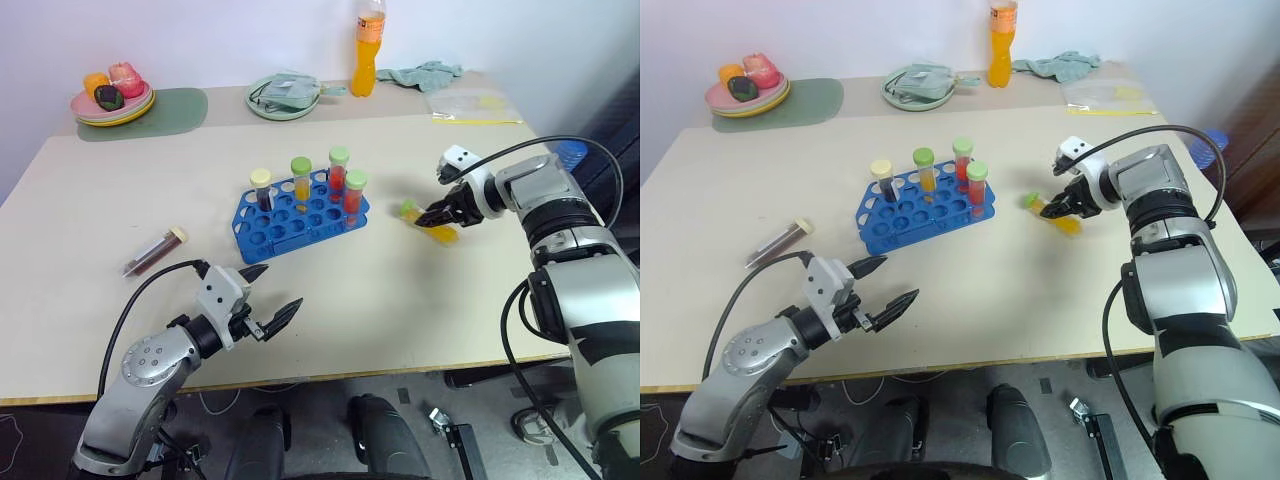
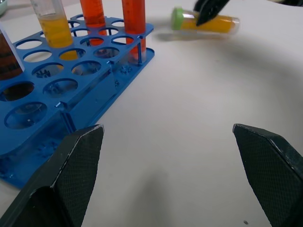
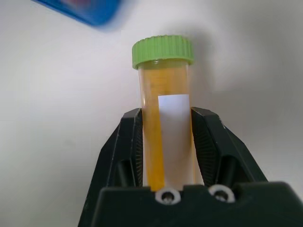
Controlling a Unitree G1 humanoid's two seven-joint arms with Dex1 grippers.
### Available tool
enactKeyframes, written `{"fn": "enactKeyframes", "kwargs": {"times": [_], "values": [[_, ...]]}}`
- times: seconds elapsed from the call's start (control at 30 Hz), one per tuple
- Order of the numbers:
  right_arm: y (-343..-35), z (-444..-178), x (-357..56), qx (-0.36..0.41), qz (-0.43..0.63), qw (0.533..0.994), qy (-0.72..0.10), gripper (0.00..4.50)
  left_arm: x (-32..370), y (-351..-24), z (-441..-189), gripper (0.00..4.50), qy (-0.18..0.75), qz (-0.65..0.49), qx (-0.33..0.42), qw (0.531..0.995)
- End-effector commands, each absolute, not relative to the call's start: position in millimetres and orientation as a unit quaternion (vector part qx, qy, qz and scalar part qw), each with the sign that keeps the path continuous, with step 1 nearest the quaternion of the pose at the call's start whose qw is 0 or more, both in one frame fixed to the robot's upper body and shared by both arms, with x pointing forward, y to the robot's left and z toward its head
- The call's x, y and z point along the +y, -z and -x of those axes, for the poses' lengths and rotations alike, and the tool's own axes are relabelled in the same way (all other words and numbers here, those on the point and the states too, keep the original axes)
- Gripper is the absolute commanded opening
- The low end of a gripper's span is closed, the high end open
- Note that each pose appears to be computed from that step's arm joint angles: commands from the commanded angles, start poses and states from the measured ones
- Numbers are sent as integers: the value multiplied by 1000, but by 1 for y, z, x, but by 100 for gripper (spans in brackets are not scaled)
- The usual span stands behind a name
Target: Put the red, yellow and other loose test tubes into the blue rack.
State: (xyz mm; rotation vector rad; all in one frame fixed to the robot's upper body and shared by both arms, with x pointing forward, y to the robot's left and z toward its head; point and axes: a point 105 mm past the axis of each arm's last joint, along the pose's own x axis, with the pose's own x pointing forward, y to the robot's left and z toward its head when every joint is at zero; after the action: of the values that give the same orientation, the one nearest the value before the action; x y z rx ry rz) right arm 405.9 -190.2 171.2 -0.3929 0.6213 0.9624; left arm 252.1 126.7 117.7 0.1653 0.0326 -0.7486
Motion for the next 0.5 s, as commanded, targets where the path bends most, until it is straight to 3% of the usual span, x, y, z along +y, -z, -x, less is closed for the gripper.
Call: {"fn": "enactKeyframes", "kwargs": {"times": [0.03,0.13,0.27,0.5], "values": [[-213,-369,-160,147,181,789,-569,163,144,-125,-252,450,333,-92,0,938],[-226,-329,-120,56,121,773,-620,163,166,-125,-254,450,298,-102,3,949],[-231,-306,-73,-3,50,778,-626,163,190,-127,-260,450,253,-112,0,961],[-248,-340,-8,-98,-103,842,-520,163,202,-137,-273,450,203,-111,-31,972]]}}
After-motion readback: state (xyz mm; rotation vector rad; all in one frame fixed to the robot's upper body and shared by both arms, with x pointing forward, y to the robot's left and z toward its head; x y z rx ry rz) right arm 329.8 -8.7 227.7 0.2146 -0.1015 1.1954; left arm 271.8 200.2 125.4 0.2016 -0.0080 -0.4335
